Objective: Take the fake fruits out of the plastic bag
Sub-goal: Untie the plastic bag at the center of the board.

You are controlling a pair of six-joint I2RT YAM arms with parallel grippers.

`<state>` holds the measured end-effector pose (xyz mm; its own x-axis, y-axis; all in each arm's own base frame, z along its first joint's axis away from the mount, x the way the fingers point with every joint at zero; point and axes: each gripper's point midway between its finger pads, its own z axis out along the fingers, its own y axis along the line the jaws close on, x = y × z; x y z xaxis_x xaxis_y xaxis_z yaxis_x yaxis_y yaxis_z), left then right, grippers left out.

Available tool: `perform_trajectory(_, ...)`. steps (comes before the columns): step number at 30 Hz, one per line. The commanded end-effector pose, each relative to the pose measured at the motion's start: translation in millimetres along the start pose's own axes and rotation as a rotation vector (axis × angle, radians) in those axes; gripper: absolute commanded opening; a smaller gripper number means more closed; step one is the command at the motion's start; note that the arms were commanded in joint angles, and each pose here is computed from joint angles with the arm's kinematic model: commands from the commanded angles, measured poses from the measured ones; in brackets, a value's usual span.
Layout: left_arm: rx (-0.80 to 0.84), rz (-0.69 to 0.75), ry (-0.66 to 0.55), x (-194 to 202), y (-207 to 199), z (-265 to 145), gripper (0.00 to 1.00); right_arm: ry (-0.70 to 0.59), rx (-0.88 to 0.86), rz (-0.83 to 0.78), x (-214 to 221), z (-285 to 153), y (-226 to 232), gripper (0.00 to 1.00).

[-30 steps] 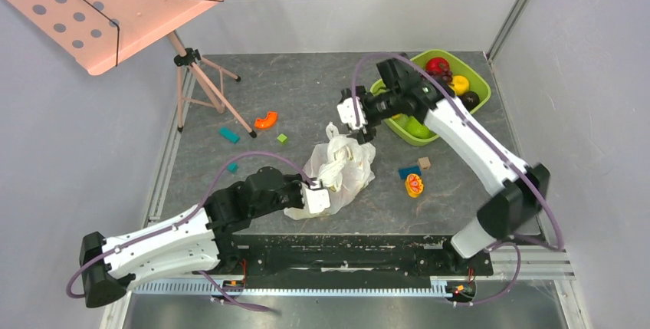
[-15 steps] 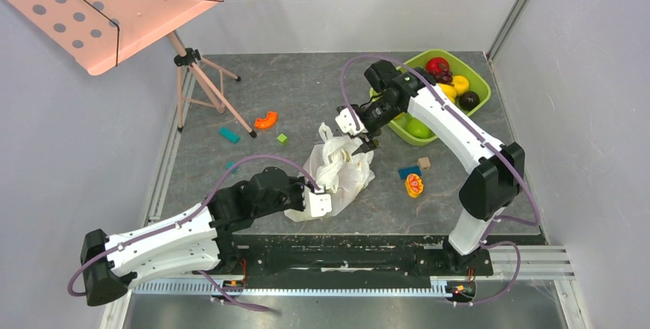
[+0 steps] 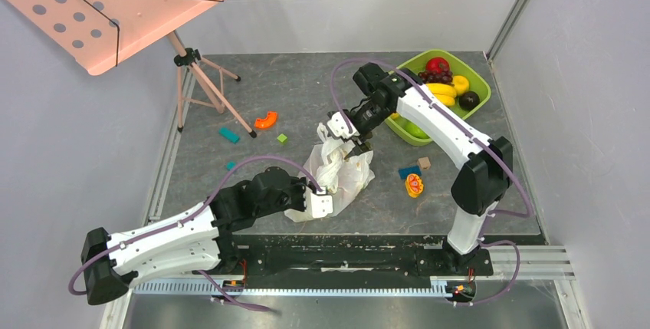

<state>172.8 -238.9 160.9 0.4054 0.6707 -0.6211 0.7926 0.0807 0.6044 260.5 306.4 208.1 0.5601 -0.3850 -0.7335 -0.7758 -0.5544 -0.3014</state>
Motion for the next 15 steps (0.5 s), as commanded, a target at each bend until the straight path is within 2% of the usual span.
perform_trajectory(1, -0.022, 0.031, -0.055, -17, 13, -3, 0.02, -0.027, 0.007, -0.037, -8, 2, -14, 0.75)
perform_trajectory(3, -0.022, 0.033, -0.057, -18, 13, -3, 0.02, -0.024, 0.001, -0.031, -6, 5, -16, 0.73)
perform_trajectory(8, -0.021, 0.037, -0.058, -17, 13, -3, 0.02, -0.009, -0.009, -0.021, 0, 10, -18, 0.59)
perform_trajectory(15, -0.030, 0.037, -0.054, -17, 14, -4, 0.02, 0.000, -0.003, -0.013, 3, 11, -21, 0.21)
